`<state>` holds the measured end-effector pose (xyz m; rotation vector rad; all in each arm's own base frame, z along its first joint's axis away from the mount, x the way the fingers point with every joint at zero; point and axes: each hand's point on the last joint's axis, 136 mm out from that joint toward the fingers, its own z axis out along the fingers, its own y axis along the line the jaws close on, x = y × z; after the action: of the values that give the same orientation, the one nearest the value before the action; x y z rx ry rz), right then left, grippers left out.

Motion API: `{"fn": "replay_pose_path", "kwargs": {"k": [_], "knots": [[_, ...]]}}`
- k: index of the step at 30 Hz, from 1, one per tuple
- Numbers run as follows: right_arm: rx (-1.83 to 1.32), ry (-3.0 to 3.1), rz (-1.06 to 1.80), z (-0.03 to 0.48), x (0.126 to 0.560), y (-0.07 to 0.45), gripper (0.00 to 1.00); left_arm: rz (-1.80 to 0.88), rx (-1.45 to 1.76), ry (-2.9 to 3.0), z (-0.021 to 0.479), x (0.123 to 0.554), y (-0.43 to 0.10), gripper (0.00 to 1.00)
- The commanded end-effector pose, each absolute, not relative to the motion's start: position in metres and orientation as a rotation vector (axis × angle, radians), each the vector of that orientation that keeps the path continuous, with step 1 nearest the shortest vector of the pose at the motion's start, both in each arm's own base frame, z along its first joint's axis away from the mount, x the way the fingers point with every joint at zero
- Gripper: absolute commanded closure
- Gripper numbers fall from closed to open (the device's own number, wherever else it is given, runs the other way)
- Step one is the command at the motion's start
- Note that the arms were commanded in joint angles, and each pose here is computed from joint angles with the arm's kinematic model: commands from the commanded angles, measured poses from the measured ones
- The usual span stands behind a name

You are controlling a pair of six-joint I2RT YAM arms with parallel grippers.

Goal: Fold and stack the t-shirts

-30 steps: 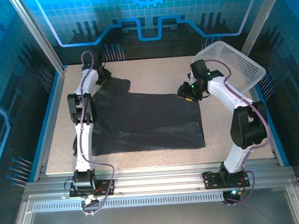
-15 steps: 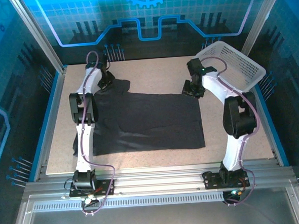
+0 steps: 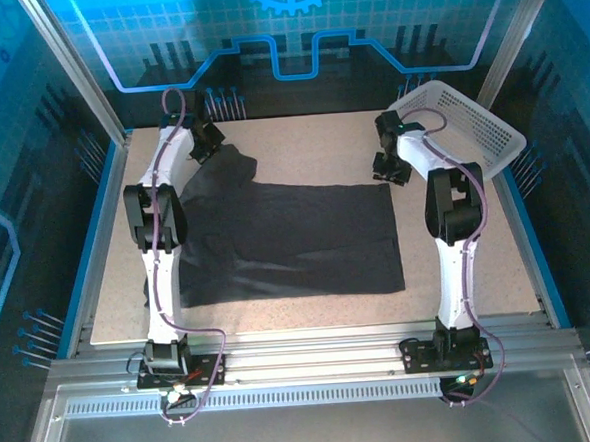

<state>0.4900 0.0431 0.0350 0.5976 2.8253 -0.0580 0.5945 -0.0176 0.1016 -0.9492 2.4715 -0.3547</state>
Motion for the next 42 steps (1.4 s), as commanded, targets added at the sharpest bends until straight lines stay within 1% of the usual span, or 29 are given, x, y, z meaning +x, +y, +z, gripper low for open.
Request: {"fn": "replay_pose_path", "kwargs": {"k": [1, 7, 8, 13, 17, 19, 22, 25, 31, 37, 42], "knots": [[0.554, 2.884, -0.055, 0.026, 0.487, 0.045, 0.63, -0.392, -0.908, 2.489, 0.111, 0.588, -0.023, 1.00], [0.574, 2.908, -0.074, 0.020, 0.480, 0.043, 0.71, -0.374, -0.910, 2.502, 0.112, 0.578, -0.022, 1.00], [0.573, 2.905, -0.077, 0.021, 0.479, 0.043, 0.74, -0.375, -0.908, 2.503, 0.113, 0.577, -0.022, 1.00], [0.533, 2.855, -0.095, 0.036, 0.486, 0.039, 0.99, -0.370, -0.897, 2.494, 0.121, 0.568, -0.021, 1.00], [0.421, 2.760, -0.040, 0.066, 0.498, 0.046, 1.00, -0.391, -0.858, 2.457, 0.144, 0.560, -0.023, 1.00], [0.331, 2.700, 0.022, 0.086, 0.505, 0.056, 1.00, -0.382, -0.854, 2.446, 0.154, 0.548, -0.021, 1.00], [0.229, 2.638, 0.098, 0.110, 0.505, 0.071, 1.00, -0.365, -0.872, 2.429, 0.164, 0.524, -0.017, 1.00], [0.192, 2.605, 0.122, 0.128, 0.494, 0.078, 1.00, -0.348, -0.919, 2.390, 0.176, 0.490, -0.011, 1.00], [0.276, 2.610, 0.170, 0.136, 0.457, 0.078, 1.00, -0.267, -1.061, 2.315, 0.178, 0.415, 0.006, 1.00], [0.314, 2.647, 0.162, 0.120, 0.412, 0.070, 1.00, -0.161, -1.223, 2.255, 0.162, 0.329, 0.024, 1.00], [0.316, 2.661, 0.177, 0.111, 0.388, 0.068, 1.00, -0.069, -1.301, 2.245, 0.153, 0.271, 0.035, 1.00]]}}
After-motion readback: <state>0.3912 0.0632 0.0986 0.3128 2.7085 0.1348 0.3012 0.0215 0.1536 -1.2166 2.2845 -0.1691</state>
